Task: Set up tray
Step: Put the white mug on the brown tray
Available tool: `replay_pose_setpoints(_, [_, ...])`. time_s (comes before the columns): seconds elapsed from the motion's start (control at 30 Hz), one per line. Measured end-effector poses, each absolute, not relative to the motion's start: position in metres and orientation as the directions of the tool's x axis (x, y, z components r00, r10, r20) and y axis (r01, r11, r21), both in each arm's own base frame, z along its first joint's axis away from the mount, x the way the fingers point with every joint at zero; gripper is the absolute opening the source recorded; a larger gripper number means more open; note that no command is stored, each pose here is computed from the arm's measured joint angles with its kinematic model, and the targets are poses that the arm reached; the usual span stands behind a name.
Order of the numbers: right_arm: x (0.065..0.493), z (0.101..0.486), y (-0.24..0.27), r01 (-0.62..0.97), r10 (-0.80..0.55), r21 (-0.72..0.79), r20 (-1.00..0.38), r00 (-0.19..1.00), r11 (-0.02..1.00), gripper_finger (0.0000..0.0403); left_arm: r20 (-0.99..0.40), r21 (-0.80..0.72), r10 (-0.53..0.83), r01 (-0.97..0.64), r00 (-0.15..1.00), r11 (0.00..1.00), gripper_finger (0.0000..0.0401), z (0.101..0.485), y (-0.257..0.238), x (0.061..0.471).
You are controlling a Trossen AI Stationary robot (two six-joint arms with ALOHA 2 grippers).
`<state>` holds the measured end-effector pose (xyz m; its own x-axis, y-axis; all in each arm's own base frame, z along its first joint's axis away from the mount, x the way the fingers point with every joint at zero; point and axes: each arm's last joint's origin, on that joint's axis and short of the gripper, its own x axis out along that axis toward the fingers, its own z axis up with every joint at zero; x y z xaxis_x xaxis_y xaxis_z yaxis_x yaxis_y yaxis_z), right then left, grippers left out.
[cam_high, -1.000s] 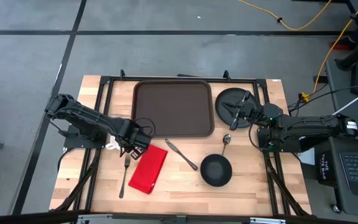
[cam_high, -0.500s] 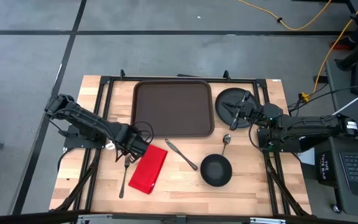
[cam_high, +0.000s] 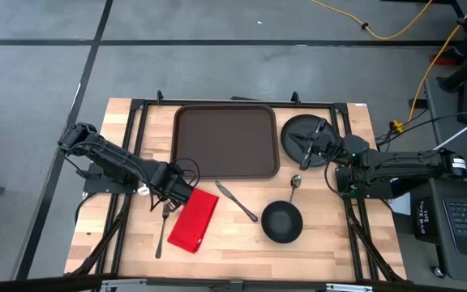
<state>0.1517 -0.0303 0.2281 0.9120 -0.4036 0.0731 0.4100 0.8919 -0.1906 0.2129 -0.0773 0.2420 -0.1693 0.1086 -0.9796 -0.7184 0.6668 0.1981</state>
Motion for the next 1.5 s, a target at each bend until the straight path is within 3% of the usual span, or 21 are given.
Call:
replay_pose_setpoints(0.37, [0.152,0.228,-0.03,0.41,-0.404,-0.19,0.075,0.912,0.892,0.0026,-0.974,0.225,0.171,-0.701,-0.147,0.677,0.0072,0.242,-0.08,0.212])
replay_pose_setpoints(0.7, [0.151,0.232,-0.03,0.416,-0.404,-0.155,0.107,0.909,0.896,0.0026,-0.974,0.226,0.167,-0.68,-0.152,0.698,0.0072,0.243,-0.079,0.21])
replay_pose_setpoints(1.1, [0.151,0.234,-0.03,0.42,-0.403,-0.145,0.134,0.905,0.896,0.0026,-0.969,0.233,0.118,-0.649,-0.216,0.724,0.0072,0.216,-0.078,0.201])
replay_pose_setpoints(1.5, [0.151,0.235,-0.03,0.421,-0.403,-0.143,0.141,0.904,0.896,0.0026,-0.98,0.192,0.107,-0.637,-0.171,0.747,0.0072,0.215,-0.078,0.205])
